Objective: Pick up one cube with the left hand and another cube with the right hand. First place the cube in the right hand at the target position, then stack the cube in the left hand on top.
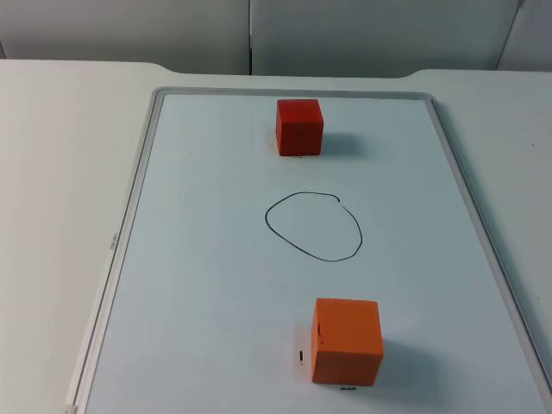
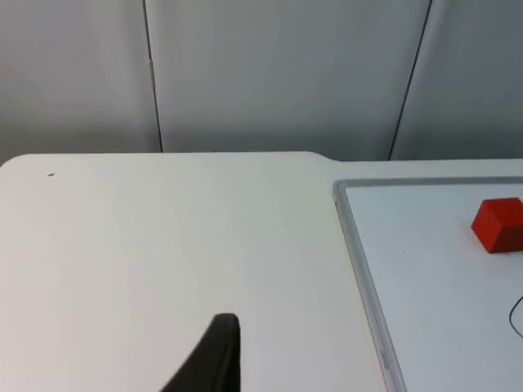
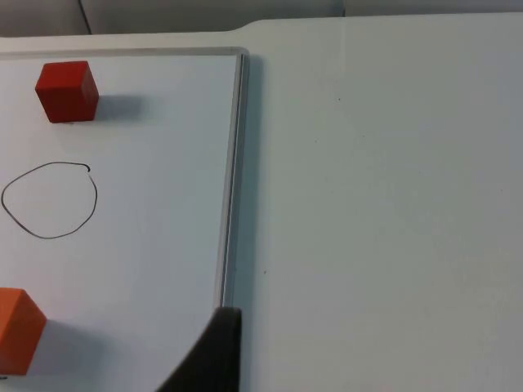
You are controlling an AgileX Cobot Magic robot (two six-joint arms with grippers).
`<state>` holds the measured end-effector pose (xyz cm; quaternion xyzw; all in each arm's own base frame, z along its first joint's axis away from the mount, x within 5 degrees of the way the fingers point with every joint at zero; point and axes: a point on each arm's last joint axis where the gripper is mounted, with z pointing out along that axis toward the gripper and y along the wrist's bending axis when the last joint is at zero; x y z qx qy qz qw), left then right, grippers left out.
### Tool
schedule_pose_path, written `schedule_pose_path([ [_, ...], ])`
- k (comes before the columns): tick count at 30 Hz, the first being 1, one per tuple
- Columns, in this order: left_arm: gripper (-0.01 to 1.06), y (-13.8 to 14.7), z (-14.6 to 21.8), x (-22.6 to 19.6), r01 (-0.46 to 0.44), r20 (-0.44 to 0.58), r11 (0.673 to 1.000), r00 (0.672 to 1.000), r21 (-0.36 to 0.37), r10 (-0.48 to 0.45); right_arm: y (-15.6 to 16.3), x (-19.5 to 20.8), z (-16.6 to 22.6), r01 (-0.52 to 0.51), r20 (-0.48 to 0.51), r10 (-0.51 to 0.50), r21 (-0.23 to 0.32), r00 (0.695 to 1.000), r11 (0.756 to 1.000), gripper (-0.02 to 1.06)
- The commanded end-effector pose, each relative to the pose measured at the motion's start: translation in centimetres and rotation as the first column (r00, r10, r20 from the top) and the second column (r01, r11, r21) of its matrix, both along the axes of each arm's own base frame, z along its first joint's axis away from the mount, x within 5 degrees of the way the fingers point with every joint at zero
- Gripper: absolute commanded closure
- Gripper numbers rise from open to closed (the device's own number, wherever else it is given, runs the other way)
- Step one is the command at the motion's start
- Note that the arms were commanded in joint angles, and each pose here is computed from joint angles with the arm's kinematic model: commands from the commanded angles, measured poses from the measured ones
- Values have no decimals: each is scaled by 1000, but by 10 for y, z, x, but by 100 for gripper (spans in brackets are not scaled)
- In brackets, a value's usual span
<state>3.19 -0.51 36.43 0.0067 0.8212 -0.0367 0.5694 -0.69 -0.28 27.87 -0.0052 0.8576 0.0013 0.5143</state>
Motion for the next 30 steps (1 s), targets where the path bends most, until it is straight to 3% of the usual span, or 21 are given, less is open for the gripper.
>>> schedule_pose_path([
  [1, 0, -2, 15, 20, 12, 27, 1000, 1000, -7, -12, 0, 0, 0, 6, 8, -7, 1, 1000, 1000, 0],
  [9, 0, -7, 33, 70, 72, 9, 997, 997, 24, -72, 0, 0, 0, 6, 8, -7, 1, 1000, 1000, 0],
  [13, 0, -13, 37, 99, 133, -19, 991, 991, -6, -133, 0, 0, 0, 6, 8, -7, 1, 1000, 1000, 0],
  [18, 0, -27, 43, 147, 262, -51, 963, 963, -68, -266, 0, 0, 0, 6, 8, -7, 1, 1000, 1000, 0],
  [25, 0, -42, 26, 219, 317, -153, 942, 931, -114, -332, 0, 0, 0, 6, 8, -7, 1, 1000, 1000, 0],
  [29, 0, -76, -2, 277, 402, -261, 908, 869, -121, -419, 0, 0, 0, 6, 8, -7, 1, 1000, 1000, 0],
  [30, 0, -76, -2, 277, 402, -261, 908, 869, -121, -419, 0, 0, 0, 6, 8, -7, 1, 1000, 1000, 0],
])
